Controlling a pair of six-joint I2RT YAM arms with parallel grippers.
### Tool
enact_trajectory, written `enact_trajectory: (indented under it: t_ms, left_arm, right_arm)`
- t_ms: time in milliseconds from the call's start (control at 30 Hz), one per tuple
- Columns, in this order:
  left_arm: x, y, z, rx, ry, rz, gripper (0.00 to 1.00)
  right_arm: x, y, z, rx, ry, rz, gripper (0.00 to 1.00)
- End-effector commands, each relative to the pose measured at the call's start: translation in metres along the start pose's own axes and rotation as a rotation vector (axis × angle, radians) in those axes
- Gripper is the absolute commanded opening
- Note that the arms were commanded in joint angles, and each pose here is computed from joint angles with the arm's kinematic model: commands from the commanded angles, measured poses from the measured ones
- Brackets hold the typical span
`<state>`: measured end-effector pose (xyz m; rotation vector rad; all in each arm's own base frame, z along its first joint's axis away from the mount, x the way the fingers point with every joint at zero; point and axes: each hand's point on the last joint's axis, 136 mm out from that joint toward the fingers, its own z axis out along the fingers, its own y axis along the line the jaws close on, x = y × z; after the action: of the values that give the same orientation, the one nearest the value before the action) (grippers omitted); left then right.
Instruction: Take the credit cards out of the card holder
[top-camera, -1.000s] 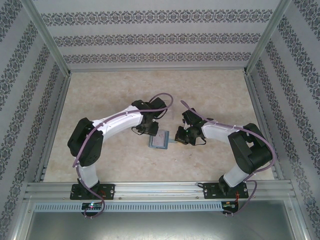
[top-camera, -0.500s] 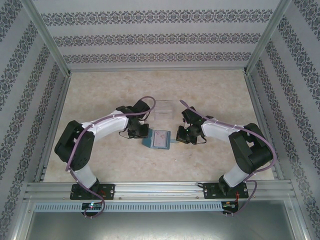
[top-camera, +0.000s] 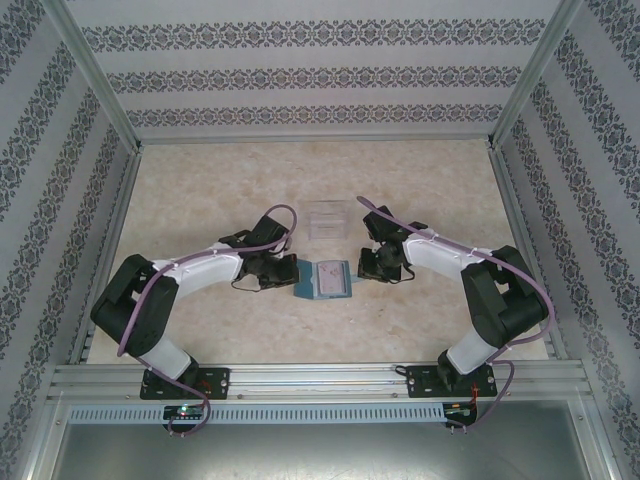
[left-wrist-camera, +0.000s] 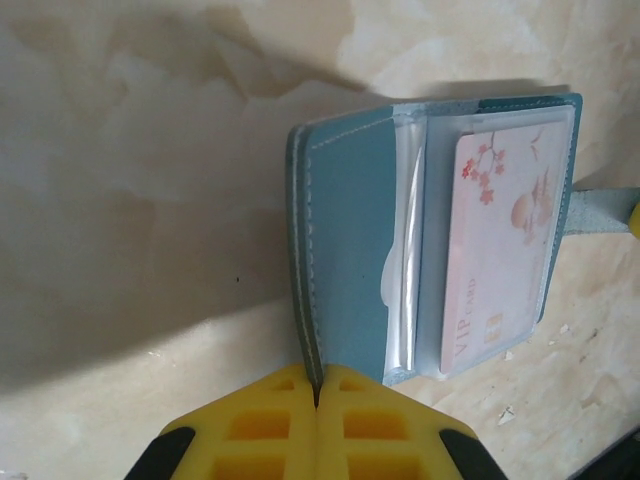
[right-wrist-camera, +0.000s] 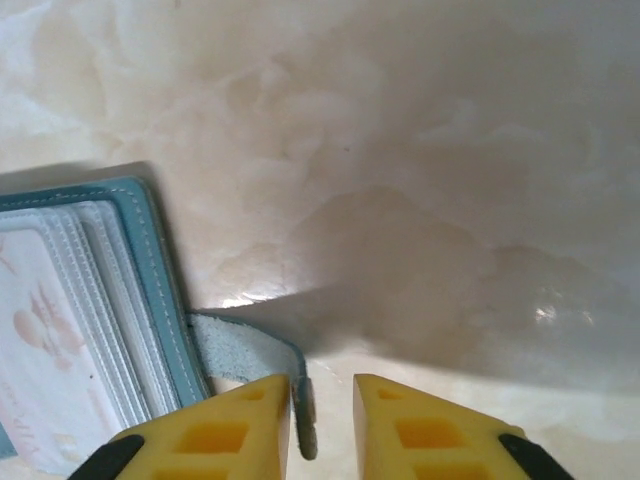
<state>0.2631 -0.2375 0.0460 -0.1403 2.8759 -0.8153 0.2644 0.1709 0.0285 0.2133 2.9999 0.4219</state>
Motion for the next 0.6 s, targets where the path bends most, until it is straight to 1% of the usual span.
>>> enact_trajectory:
  t_ms: [0, 133, 233, 300, 400, 500, 567]
  left_arm:
    - [-0.010, -0.017, -0.005, 0.108, -0.052, -0.034, 0.00]
    - [-0.006, -0.015, -0.003, 0.121, -0.052, -0.049, 0.01]
    - [-0.006, -0.015, -0.002, 0.125, -0.049, -0.051, 0.01]
    - [-0.005, -0.014, -0.002, 0.123, -0.047, -0.051, 0.01]
    - [-0.005, -0.013, -0.002, 0.120, -0.047, -0.051, 0.01]
    - [-0.005, -0.013, -0.002, 0.119, -0.050, -0.051, 0.02]
    - [-0.005, -0.013, -0.001, 0.117, -0.045, -0.052, 0.02]
  right_arm:
    - [-0.004, -0.009, -0.018, 0.066, -0.026, -0.030, 0.29]
    - [-0.008, -0.016, -0.036, 0.132, -0.054, -0.055, 0.33]
    - [-0.010, -0.011, -0.052, 0.132, -0.079, -0.072, 0.35]
    - [-0.010, -0.001, -0.059, 0.098, -0.091, -0.077, 0.36]
    - [-0.009, 0.024, -0.065, 0.004, -0.095, -0.089, 0.38]
    - [-0.007, 0.051, -0.058, -0.103, -0.074, -0.103, 0.38]
    - [-0.005, 0.065, -0.050, -0.155, -0.042, -0.107, 0.36]
